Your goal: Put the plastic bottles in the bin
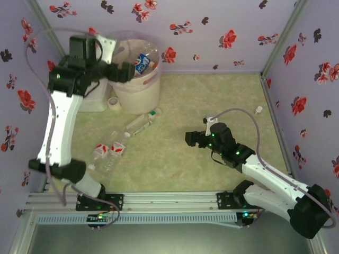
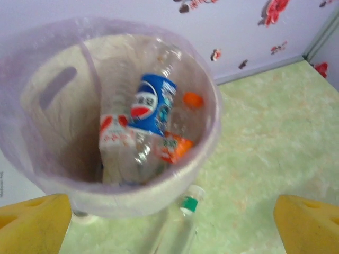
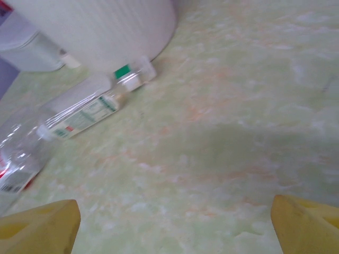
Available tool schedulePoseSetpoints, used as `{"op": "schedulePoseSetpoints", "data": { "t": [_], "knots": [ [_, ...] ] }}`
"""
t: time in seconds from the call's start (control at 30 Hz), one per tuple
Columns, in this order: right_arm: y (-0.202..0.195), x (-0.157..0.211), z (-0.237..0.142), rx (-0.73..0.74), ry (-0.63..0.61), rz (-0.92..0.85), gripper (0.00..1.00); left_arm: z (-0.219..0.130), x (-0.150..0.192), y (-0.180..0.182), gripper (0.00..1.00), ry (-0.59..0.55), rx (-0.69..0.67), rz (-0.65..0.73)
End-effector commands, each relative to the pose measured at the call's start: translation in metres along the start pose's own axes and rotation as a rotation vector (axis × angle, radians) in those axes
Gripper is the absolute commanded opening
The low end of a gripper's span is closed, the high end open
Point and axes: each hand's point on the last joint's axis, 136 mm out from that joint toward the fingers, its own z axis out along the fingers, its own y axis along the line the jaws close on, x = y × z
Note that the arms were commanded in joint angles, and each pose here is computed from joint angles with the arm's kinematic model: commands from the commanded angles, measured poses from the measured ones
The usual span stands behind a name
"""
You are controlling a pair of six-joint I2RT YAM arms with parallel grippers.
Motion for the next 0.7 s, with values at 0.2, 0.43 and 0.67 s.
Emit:
{"op": "schedulePoseSetpoints", "data": {
  "t": [0.2, 0.43, 0.67],
  "knots": [
    [-0.040, -0.044, -0.010, 0.134, -0.099, 0.102, 0.95, 0.019, 0.142, -0.001, 1.00, 0.163, -0.071, -0.128],
    [-0.041, -0.041, -0.012, 0.115, -0.087, 0.134, 0.95, 0.087, 0.205, 0.011, 1.00, 0.201, -0.154, -0.101],
    [-0.045, -0.036, -0.025, 0.132, -0.088, 0.142, 0.95, 0.150, 0.236, 0.016, 1.00, 0.299, -0.173, -0.102]
  ]
}}
